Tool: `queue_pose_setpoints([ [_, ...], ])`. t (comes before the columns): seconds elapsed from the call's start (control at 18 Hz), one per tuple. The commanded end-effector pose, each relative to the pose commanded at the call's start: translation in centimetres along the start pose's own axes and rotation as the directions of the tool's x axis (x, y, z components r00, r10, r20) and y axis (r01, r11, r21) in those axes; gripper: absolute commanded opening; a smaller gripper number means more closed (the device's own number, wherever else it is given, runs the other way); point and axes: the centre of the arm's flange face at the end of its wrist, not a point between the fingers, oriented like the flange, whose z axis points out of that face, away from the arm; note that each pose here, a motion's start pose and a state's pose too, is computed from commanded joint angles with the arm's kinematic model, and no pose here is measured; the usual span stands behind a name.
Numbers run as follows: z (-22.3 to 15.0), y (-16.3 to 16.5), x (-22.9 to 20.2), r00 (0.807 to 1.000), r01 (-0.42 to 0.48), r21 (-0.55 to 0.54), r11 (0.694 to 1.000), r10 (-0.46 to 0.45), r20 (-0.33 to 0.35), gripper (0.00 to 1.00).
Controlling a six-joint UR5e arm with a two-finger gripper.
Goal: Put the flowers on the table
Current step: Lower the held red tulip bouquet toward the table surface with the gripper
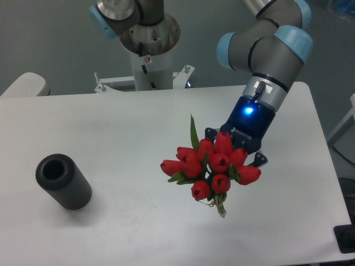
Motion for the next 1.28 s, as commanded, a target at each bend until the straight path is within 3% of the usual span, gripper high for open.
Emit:
queue_pose_setpoints([
  [0.61, -1.9, 2.7, 0.1, 1.000, -0.016, -0.021, 1.000, 0.016, 0.025, 0.25],
  [0.78, -2.9, 3.3, 0.2, 0.995, -0.065, -0.129, 0.989, 0.074, 0.070, 0.25],
  [1.06, -3.3, 3.9, 0.5, 0.988, -0.073, -0.262, 0.962, 0.105, 0.110, 0.25],
  [1.28, -3.4, 4.7, 0.8, 0.977, -0.138, -0.362, 0.922, 0.187, 0.103, 0.25],
])
